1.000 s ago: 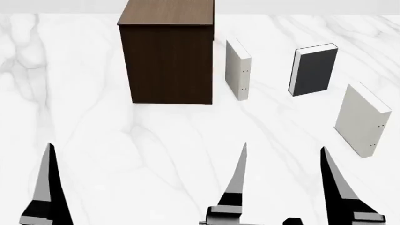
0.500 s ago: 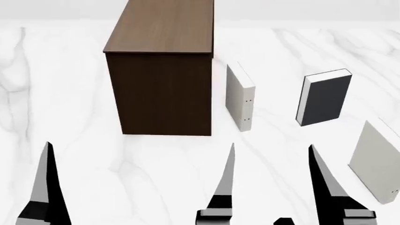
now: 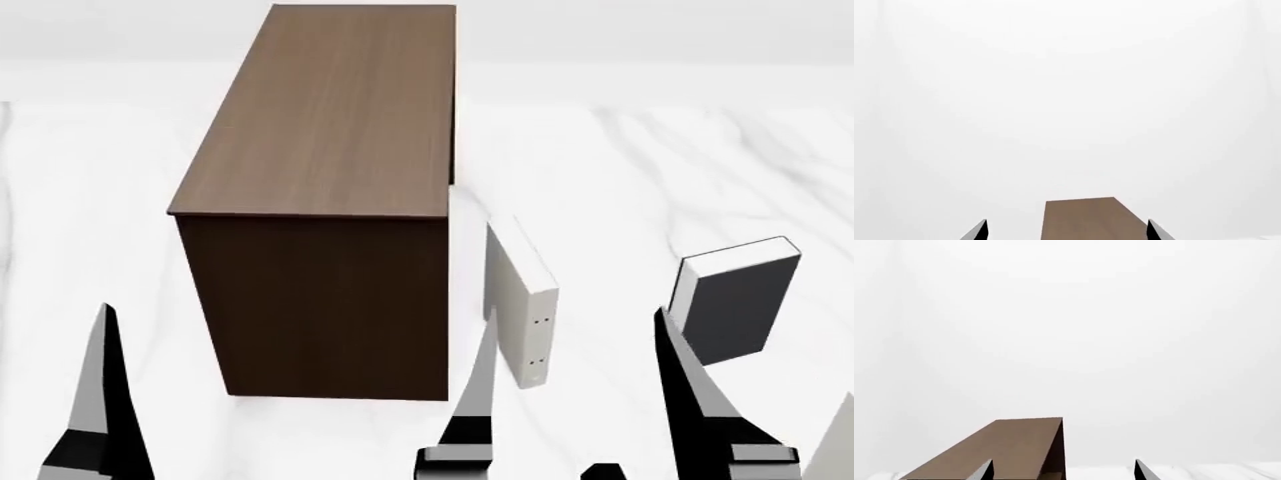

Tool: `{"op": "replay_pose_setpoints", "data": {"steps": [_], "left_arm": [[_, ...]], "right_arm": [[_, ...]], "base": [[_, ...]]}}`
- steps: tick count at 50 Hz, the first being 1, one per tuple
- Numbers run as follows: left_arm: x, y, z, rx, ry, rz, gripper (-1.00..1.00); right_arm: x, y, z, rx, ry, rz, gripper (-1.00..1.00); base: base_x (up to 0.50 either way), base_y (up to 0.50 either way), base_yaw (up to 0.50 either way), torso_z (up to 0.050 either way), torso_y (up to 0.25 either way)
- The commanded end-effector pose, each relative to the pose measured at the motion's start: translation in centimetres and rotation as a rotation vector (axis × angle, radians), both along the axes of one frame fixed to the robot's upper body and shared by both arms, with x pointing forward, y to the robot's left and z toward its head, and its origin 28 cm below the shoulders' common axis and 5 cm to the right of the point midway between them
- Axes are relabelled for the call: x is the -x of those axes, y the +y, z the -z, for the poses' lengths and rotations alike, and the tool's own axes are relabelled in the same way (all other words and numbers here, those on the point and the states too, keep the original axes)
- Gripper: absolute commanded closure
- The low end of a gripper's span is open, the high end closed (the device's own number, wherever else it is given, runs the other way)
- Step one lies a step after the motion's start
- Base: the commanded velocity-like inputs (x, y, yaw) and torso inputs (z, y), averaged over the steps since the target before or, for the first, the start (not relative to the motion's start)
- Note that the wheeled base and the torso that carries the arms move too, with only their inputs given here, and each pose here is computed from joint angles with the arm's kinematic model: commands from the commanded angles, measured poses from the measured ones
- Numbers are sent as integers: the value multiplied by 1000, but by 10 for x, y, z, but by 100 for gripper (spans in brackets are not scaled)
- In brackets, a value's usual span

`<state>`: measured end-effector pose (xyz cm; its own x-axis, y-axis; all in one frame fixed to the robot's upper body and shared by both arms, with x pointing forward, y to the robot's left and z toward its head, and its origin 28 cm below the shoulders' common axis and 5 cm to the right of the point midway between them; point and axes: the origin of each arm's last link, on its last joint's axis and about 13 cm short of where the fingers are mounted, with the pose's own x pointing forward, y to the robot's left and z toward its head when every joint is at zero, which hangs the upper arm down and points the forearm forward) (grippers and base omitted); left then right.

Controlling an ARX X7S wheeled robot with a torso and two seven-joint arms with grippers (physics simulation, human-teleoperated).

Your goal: Pick up the book in the middle and place it on the cabinet shelf.

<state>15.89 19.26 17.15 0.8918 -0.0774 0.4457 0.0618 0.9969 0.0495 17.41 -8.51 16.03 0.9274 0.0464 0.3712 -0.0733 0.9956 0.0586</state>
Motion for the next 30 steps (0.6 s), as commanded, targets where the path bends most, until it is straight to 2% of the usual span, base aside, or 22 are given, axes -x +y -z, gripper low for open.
{"op": "replay_pose_setpoints", "data": {"steps": [1, 19, 26, 28, 30], "left_arm": [[0, 0, 0, -3, 1, -2, -100], [0, -1, 1, -3, 7, 1, -100], [-1, 0, 2, 21, 14, 13, -100], [-2, -1, 2, 22, 14, 17, -100], [-2, -1, 2, 23, 15, 18, -100]], "right_arm": [[0, 0, 0, 1, 0, -1, -100], [0, 0, 1, 3, 7, -1, -100], [-1, 0, 2, 7, 17, 6, -100], [-5, -1, 5, 88, 70, 91, -100], [-6, -1, 7, 122, 49, 105, -100]], "base": [[500, 0, 0, 0, 0], [500, 0, 0, 0, 1], [500, 0, 0, 0, 1], [348, 0, 0, 0, 0], [92, 0, 0, 0, 6]]}}
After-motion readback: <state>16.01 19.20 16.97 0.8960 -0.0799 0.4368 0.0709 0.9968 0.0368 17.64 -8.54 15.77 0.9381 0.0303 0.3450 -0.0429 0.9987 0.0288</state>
